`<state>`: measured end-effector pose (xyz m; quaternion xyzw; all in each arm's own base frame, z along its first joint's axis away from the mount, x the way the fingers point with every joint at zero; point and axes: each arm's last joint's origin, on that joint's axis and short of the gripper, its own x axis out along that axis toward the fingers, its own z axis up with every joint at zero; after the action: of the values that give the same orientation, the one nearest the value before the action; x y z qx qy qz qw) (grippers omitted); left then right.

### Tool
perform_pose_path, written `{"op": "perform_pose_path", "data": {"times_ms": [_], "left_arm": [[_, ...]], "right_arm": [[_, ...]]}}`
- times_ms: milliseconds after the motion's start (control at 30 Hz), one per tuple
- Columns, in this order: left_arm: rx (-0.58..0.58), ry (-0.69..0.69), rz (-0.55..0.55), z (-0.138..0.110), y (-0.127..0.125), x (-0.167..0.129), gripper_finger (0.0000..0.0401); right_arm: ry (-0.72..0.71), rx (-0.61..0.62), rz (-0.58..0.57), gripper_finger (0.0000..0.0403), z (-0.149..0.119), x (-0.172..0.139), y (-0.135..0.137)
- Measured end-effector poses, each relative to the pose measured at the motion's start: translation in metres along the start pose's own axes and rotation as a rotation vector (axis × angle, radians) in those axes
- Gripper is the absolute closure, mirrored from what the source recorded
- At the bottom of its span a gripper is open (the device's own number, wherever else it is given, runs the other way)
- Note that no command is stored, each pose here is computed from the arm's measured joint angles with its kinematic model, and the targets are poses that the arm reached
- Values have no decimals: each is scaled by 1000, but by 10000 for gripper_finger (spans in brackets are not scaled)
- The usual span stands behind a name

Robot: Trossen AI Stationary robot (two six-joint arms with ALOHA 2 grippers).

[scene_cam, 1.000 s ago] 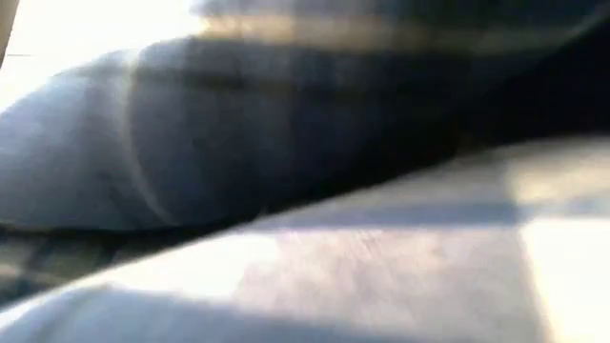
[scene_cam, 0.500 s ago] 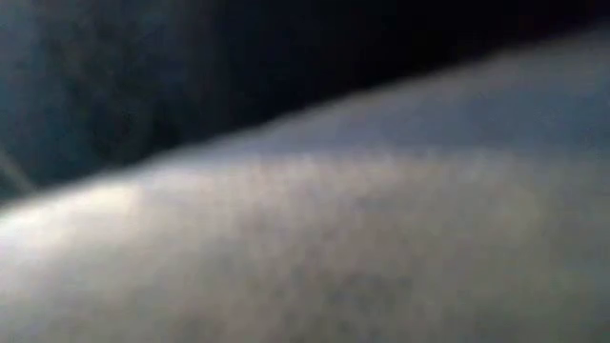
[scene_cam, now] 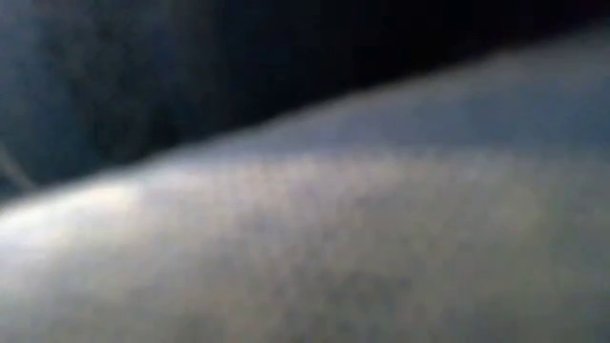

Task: Fold laundry
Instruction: Fold the blue pants

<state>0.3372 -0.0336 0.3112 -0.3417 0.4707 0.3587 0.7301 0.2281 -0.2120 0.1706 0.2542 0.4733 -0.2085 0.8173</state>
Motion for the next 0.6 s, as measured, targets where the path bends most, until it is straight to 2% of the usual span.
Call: {"op": "perform_pose_path", "data": {"times_ms": [67,400,600], "left_arm": [[-2,-1,3,3,1,1,166],[-18,-9,20,17,9,5,166],[-23,-10,20,18,9,5,166]], "right_arm": [[17,-3,38,238,-1,3,4],[102,6,38,241,-9,33,0],[101,14,82,243,-9,35,-2]]}}
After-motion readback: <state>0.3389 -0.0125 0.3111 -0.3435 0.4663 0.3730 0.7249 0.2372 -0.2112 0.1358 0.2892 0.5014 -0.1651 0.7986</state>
